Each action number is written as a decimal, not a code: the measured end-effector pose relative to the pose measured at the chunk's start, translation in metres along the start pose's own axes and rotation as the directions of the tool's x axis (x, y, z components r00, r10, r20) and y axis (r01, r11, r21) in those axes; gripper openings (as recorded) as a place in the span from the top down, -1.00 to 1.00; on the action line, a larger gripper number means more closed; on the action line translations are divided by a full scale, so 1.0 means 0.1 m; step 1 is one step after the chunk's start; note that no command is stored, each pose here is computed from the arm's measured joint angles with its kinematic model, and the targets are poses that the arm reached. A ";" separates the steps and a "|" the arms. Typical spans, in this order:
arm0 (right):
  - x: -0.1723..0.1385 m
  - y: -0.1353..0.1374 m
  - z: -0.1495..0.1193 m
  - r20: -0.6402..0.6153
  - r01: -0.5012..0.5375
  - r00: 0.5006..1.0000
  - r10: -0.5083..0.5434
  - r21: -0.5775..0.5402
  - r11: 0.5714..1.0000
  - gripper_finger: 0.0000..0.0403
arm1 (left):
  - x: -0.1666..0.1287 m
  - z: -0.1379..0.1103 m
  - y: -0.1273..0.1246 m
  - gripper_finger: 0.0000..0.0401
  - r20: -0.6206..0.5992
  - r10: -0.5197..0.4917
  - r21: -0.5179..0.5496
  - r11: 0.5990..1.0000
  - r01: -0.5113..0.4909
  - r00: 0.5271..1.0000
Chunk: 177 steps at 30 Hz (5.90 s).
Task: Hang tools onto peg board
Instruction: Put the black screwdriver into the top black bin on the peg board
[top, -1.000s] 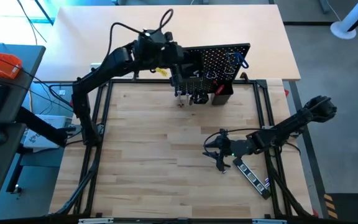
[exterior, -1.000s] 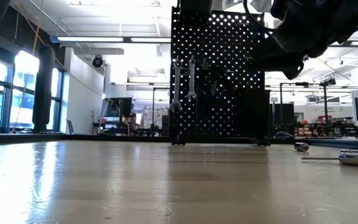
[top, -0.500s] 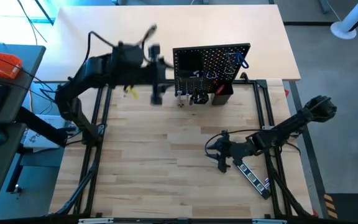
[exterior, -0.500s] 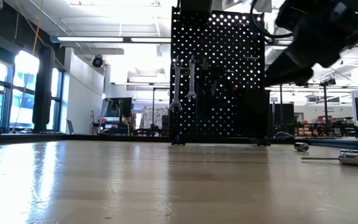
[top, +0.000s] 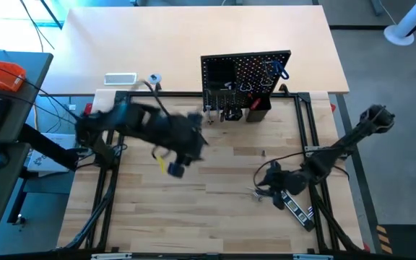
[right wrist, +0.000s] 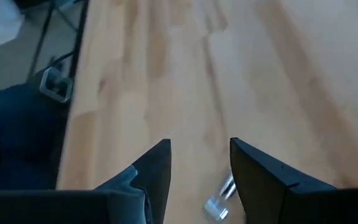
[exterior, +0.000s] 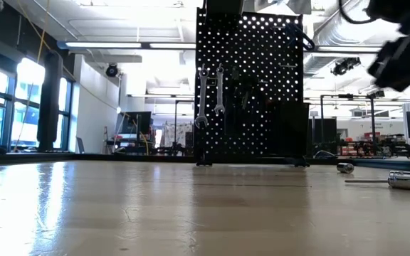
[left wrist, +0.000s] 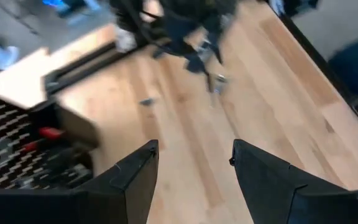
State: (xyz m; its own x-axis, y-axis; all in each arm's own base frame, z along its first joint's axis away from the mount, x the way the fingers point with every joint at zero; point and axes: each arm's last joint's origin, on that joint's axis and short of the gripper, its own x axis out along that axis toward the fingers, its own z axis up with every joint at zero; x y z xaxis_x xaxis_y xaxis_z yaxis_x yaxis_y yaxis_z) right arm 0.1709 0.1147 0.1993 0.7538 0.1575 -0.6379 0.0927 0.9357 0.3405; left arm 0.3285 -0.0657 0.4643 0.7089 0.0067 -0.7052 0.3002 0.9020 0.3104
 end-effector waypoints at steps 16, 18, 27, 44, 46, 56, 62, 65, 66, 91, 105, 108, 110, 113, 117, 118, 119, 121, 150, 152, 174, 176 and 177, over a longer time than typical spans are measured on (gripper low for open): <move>-0.20 0.21 -0.38 -0.101 -0.014 0.995 0.018 0.043 0.999 0.21 | 1.30 0.24 -0.41 0.00 -0.028 -0.158 0.088 0.983 0.160 0.987; -0.22 0.22 -0.40 -0.094 -0.015 0.995 0.018 0.030 0.999 0.21 | 1.32 0.26 -0.40 0.00 0.005 -0.162 0.086 0.983 0.161 0.987; -0.25 0.25 -0.44 -0.069 -0.016 0.997 0.017 0.009 1.000 0.21 | 1.41 0.42 -0.31 0.00 0.187 -0.145 0.120 0.985 0.124 0.972; -0.25 0.25 -0.43 -0.067 -0.019 0.998 0.019 0.006 1.000 0.21 | 1.44 0.64 -0.01 0.08 0.506 -0.148 0.133 0.987 0.092 0.850; -0.25 0.26 -0.43 -0.062 -0.026 0.998 0.027 0.011 1.000 0.21 | 1.47 0.57 0.08 0.13 0.474 -0.152 0.123 0.987 0.105 0.868; -0.25 0.27 -0.42 -0.058 -0.032 0.998 0.033 0.027 0.999 0.21 | 1.55 0.13 0.31 0.22 0.172 -0.293 0.058 0.956 0.288 0.940; -0.25 0.27 -0.42 -0.059 -0.031 0.998 0.034 0.039 0.999 0.21 | 1.56 0.05 0.42 0.22 0.152 -0.302 0.041 0.953 0.299 0.941; -0.25 0.27 -0.42 -0.059 -0.031 0.998 0.034 0.039 0.999 0.21 | 1.55 0.10 0.47 0.22 0.219 -0.286 0.050 0.958 0.282 0.933; -0.25 0.27 -0.42 -0.059 -0.031 0.998 0.033 0.039 0.999 0.21 | 1.55 0.13 0.48 0.22 0.246 -0.278 0.061 0.960 0.272 0.928; -0.24 0.26 -0.41 -0.057 -0.020 0.998 0.023 0.058 0.998 0.21 | -1.22 -0.38 0.51 0.22 0.292 0.164 -0.084 0.986 -0.145 0.942; -0.23 0.25 -0.40 -0.031 -0.009 0.999 0.011 0.063 0.998 0.21 | -1.15 -1.11 0.18 0.22 0.267 0.214 -0.194 0.967 -0.165 0.940; -0.23 0.25 -0.40 -0.030 -0.010 0.999 0.012 0.064 0.998 0.21 | -0.93 -1.31 0.08 0.22 0.369 0.250 -0.214 0.960 -0.180 0.895; -0.23 0.26 -0.40 -0.030 -0.011 0.999 0.013 0.065 0.998 0.21 | -0.71 -1.43 0.00 0.22 0.432 0.235 -0.211 0.965 -0.156 0.871; -0.23 0.26 -0.40 -0.030 -0.011 0.999 0.013 0.064 0.998 0.21 | -0.28 -1.61 -0.11 0.22 0.482 0.221 -0.211 0.968 -0.133 0.848; -0.23 0.25 -0.40 -0.028 -0.010 1.000 0.012 0.065 0.998 0.21 | 0.34 -1.83 -0.22 0.22 0.494 0.227 -0.214 0.967 -0.136 0.839; -0.23 0.25 -0.39 -0.028 -0.008 1.000 0.010 0.066 0.998 0.21 | 0.47 -1.87 -0.25 0.22 0.506 0.232 -0.216 0.966 -0.139 0.831; -0.23 0.25 -0.39 -0.026 -0.006 1.000 0.008 0.068 0.998 0.21 | 0.60 -1.91 -0.27 0.22 0.509 0.233 -0.216 0.966 -0.139 0.828; -0.23 0.24 -0.38 -0.025 -0.004 1.000 0.006 0.069 0.998 0.21 | 0.86 -1.98 -0.32 0.22 0.514 0.200 -0.202 0.973 -0.108 0.834; -0.18 0.24 -0.42 -0.039 0.025 0.999 -0.022 0.061 0.998 0.21 | 2.73 -1.68 -0.70 0.22 0.566 -0.024 -0.065 0.995 0.074 0.824; -0.14 0.24 -0.45 -0.059 0.049 0.997 -0.047 0.043 0.998 0.21 | 2.82 -1.66 -0.70 0.22 0.558 -0.027 -0.065 0.995 0.076 0.829; 0.49 0.01 -0.74 -0.256 0.318 0.909 -0.328 -0.083 0.945 0.21 | 3.10 -1.54 -0.68 0.22 0.491 -0.064 -0.038 0.995 0.095 0.869; 0.54 0.00 -0.73 -0.262 0.328 0.905 -0.336 -0.075 0.942 0.22 | 3.11 -1.54 -0.69 0.22 0.488 -0.065 -0.038 0.995 0.096 0.870; 0.55 -0.01 -0.72 -0.267 0.331 0.902 -0.338 -0.069 0.941 0.24 | 3.11 -1.54 -0.69 0.22 0.488 -0.066 -0.038 0.995 0.096 0.870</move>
State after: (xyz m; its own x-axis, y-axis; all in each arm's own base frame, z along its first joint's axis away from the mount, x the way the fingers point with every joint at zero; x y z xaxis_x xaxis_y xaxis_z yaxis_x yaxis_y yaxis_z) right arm 0.1652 0.1448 0.1137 0.4750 -0.0894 -0.8754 0.2920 0.9545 0.0610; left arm 0.4297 -0.0591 0.1257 0.9087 -0.2643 -0.3232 0.3429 0.9140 0.2169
